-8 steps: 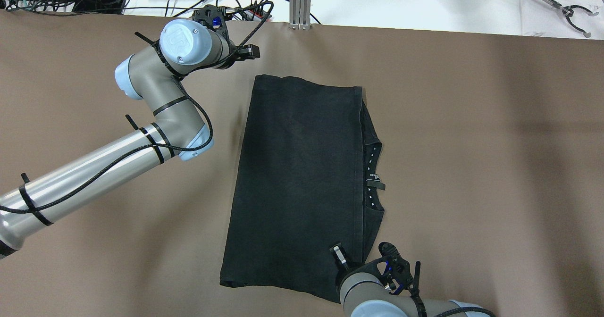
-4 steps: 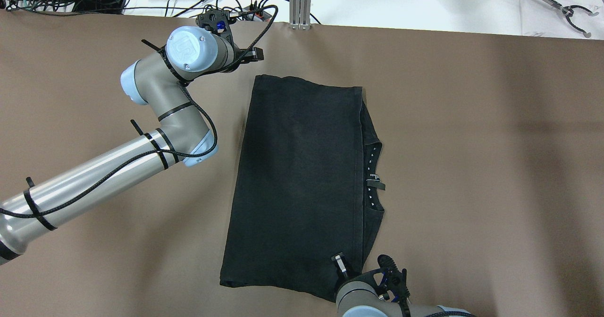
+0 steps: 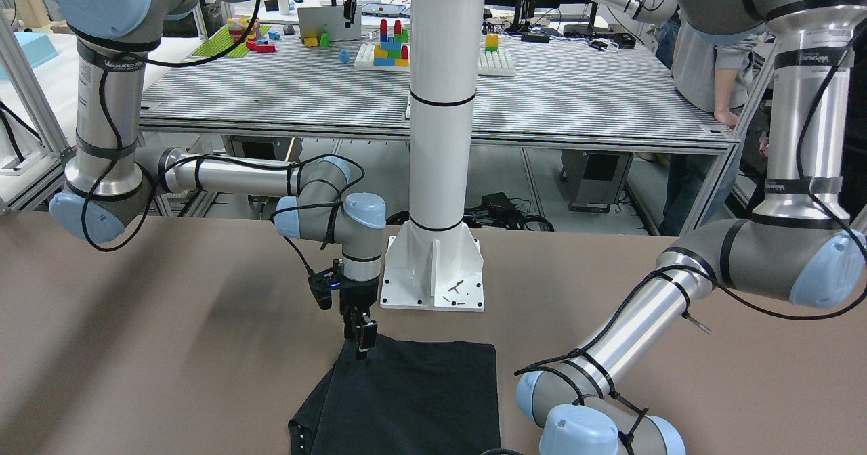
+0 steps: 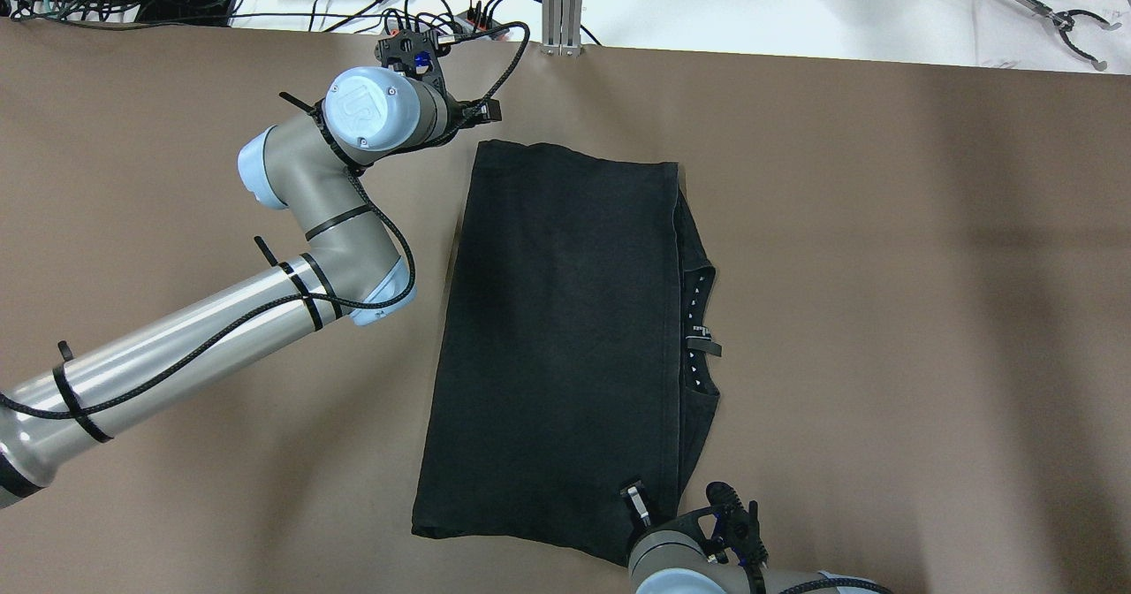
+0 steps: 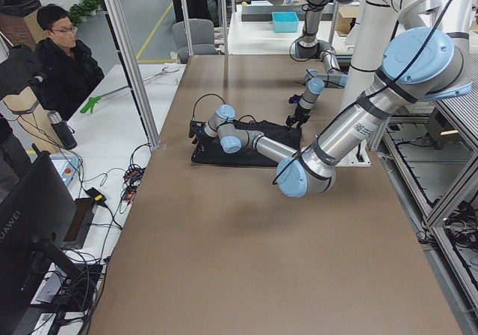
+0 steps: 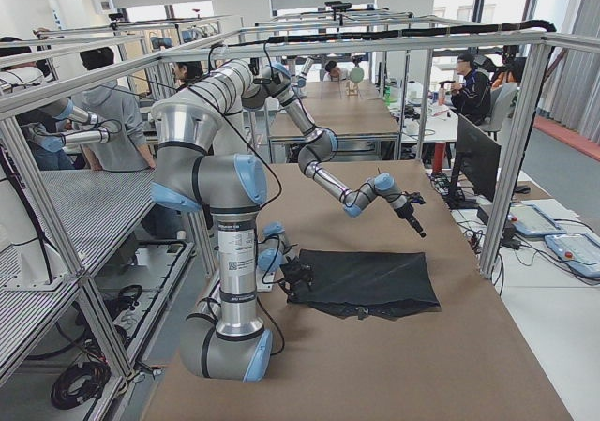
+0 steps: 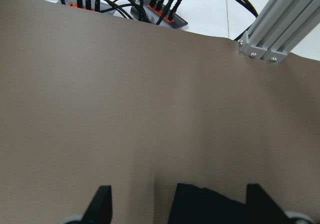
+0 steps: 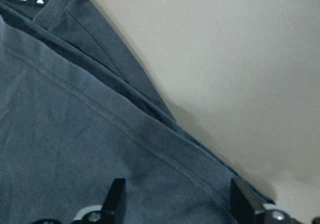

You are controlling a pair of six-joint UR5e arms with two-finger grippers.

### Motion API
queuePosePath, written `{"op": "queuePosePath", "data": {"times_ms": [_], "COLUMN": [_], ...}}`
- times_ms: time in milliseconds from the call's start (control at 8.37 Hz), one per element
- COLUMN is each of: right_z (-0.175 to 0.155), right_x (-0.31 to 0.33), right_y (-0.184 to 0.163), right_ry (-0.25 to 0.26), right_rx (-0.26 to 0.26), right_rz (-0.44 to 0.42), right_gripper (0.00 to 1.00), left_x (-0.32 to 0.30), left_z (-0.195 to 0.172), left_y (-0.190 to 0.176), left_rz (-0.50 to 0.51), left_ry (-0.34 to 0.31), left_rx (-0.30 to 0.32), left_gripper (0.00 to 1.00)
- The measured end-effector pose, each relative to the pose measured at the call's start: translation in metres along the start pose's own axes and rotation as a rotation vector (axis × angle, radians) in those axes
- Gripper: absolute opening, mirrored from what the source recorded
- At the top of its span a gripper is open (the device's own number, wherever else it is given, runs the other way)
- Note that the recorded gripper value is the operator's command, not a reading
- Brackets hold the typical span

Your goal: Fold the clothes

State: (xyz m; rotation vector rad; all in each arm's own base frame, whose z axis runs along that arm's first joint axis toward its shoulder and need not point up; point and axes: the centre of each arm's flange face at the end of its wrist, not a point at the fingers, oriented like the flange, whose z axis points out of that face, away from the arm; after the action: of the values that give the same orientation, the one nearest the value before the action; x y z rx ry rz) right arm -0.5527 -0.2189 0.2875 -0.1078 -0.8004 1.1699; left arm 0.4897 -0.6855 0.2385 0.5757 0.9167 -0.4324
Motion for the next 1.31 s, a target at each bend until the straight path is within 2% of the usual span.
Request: {"op": "queuePosePath", "data": {"times_ms": [359, 1076, 1195, 1315], "right_z": [0.004, 0.008, 0.010, 0.013], "right_x": [-0.002, -0.003, -0.003, -0.003], "right_y": [-0.002, -0.003, -0.003, -0.001], "right_ry": [-0.001, -0.001, 0.001, 0.003], "right_rx": [0.012, 0.015, 0.019, 0.022], "right_rz": [0.002, 0.004, 0.003, 0.001], "right_gripper": [0.73, 0.73, 0.68, 0.52], "left_x": [0.004, 0.011, 0.011, 0.011], "left_z": [0.001, -0.009, -0.009, -0.009], "left_y": [0.006, 0.009, 0.009, 0.009], "left_rz": [-0.005, -0.017, -0.019, -0.021], "left_ry": [-0.004, 0.011, 0.012, 0.012], "left_rx": [0.013, 0.022, 0.022, 0.022], "left_gripper": [0.94, 0.94, 0.94, 0.94]}}
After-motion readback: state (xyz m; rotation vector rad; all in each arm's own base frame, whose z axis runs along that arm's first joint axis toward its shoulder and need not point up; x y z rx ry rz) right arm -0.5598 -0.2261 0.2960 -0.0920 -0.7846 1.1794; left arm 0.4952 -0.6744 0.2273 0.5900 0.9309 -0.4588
